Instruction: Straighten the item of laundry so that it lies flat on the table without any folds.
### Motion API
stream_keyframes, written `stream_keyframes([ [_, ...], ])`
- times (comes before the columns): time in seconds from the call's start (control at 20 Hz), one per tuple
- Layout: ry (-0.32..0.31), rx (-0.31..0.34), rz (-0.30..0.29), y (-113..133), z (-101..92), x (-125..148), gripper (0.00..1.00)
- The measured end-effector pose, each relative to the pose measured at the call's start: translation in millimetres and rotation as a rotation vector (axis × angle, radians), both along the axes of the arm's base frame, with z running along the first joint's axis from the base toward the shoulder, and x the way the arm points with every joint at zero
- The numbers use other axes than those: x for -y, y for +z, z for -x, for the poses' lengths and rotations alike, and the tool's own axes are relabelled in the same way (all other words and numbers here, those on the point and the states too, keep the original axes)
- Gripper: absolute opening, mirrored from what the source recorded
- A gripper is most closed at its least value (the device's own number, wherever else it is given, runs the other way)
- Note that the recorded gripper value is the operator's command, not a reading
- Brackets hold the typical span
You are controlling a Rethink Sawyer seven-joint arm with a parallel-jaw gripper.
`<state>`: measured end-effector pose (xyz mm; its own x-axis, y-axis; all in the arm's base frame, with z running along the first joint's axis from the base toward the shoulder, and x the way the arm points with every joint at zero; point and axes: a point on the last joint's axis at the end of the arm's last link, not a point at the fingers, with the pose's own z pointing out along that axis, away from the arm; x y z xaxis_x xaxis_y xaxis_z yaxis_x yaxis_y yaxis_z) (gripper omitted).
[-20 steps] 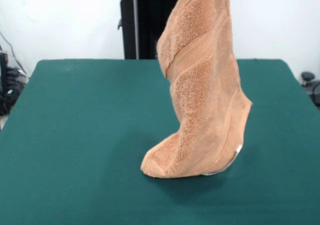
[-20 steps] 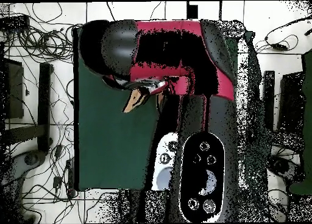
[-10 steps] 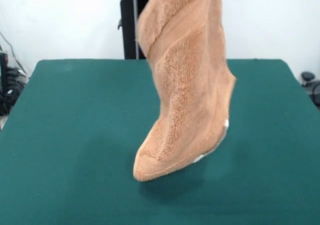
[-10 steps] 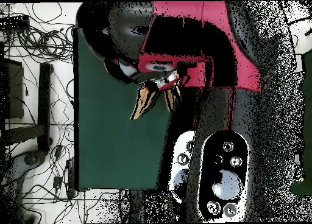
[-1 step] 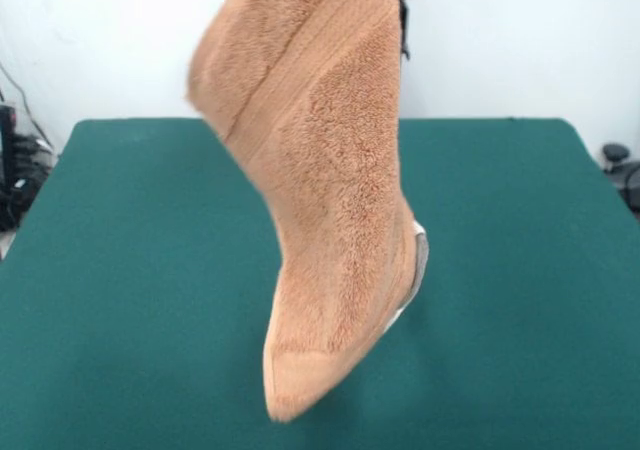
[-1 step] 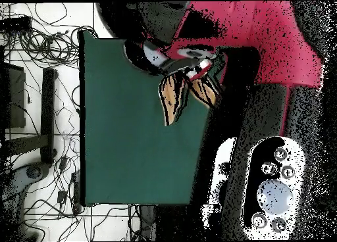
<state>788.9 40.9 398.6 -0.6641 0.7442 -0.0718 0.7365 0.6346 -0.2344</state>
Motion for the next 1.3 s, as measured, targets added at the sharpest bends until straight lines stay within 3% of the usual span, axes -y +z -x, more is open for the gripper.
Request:
stream_keyframes([
  [0.2, 0.049, -0.001, -0.010, -1, -7.9, 18, 0.00],
  [0.85, 0.076, 0.048, -0.004, -13, -14.5, 31, 0.00],
  [1.3, 0.141, 0.178, 0.011, -21, 0.0, 23, 0.00],
])
